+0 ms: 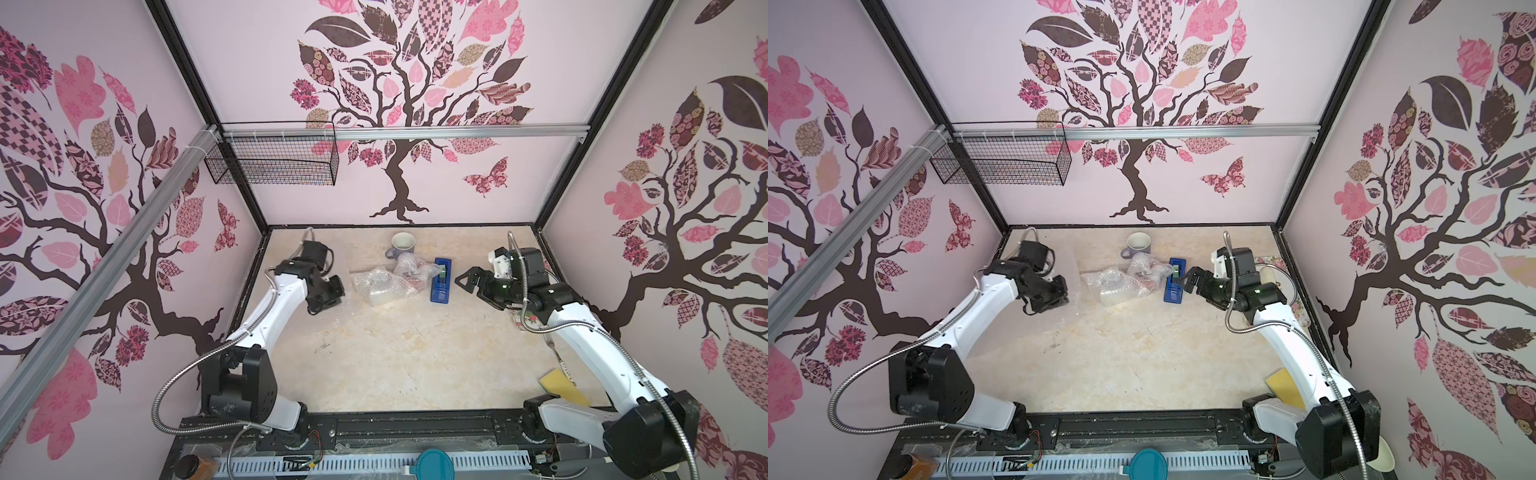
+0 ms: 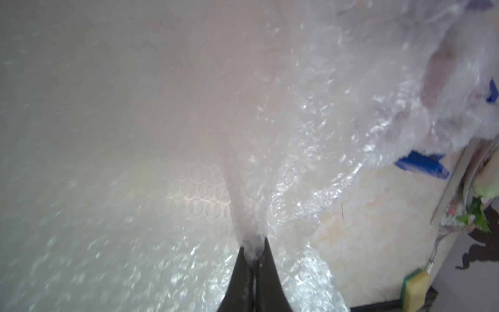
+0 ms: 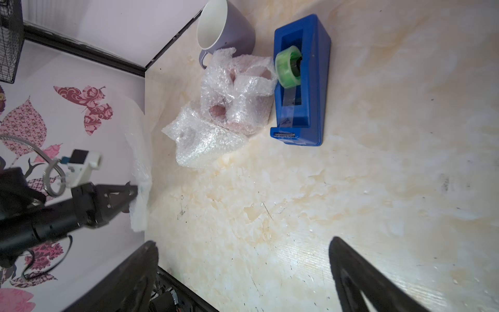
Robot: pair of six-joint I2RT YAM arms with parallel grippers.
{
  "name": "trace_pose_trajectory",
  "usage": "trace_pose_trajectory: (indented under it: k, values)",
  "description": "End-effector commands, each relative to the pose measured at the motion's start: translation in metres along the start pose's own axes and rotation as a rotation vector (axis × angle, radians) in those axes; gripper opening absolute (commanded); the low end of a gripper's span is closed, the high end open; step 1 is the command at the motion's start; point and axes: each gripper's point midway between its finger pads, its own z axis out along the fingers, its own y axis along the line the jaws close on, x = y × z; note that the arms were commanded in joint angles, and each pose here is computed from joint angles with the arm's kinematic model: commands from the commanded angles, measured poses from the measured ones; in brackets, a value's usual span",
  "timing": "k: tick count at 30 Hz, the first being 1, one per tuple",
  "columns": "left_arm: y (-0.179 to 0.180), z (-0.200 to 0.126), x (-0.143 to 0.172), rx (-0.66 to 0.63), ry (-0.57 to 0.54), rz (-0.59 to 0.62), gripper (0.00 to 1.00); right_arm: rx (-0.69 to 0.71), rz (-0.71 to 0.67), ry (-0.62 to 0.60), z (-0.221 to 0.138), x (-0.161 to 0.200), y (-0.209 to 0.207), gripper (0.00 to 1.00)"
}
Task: Wrap mugs in bubble wrap
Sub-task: Move the bubble wrap to the center of the board.
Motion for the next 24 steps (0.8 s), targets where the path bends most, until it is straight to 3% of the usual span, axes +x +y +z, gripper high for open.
trace_pose_trajectory:
  k: [1,6,8,11,13,16,19,20,23,24]
  values:
    - [-0.044,0.019,0.069,0.052,0.135,-0.002,0.0,0.035,-0.008,0.009,-0.017,-0.002,-0.003,1.0]
    - [-0.111,0.073,0.13,-0.007,0.241,0.273,0.0,0.051,0.006,0.006,-0.018,0.0,-0.013,1.0]
    - [-0.134,0.091,0.147,-0.002,0.282,0.319,0.0,0.048,0.025,-0.001,-0.021,-0.003,-0.017,1.0]
    - [-0.162,0.111,0.154,0.087,0.289,0.282,0.0,0.052,0.041,-0.013,-0.026,-0.01,-0.023,1.0]
    - [-0.173,0.117,0.152,0.067,0.29,0.311,0.0,0.061,0.04,-0.018,-0.027,-0.013,-0.025,1.0]
    - [-0.22,0.12,0.158,0.185,0.306,0.41,0.0,0.063,0.044,-0.003,-0.021,-0.013,-0.028,1.0]
    - [-0.229,0.121,0.174,0.15,0.367,0.525,0.0,0.09,0.077,0.01,-0.012,-0.013,-0.037,1.0]
    - [-0.229,0.12,0.18,0.172,0.389,0.542,0.03,0.095,0.082,0.012,-0.01,-0.015,-0.038,1.0]
    - [-0.218,0.098,0.178,0.165,0.361,0.604,0.35,0.101,0.098,-0.009,-0.004,-0.027,-0.039,1.0]
    - [-0.209,0.079,0.169,0.123,0.312,0.628,0.54,0.089,0.099,-0.008,-0.001,-0.032,-0.036,1.0]
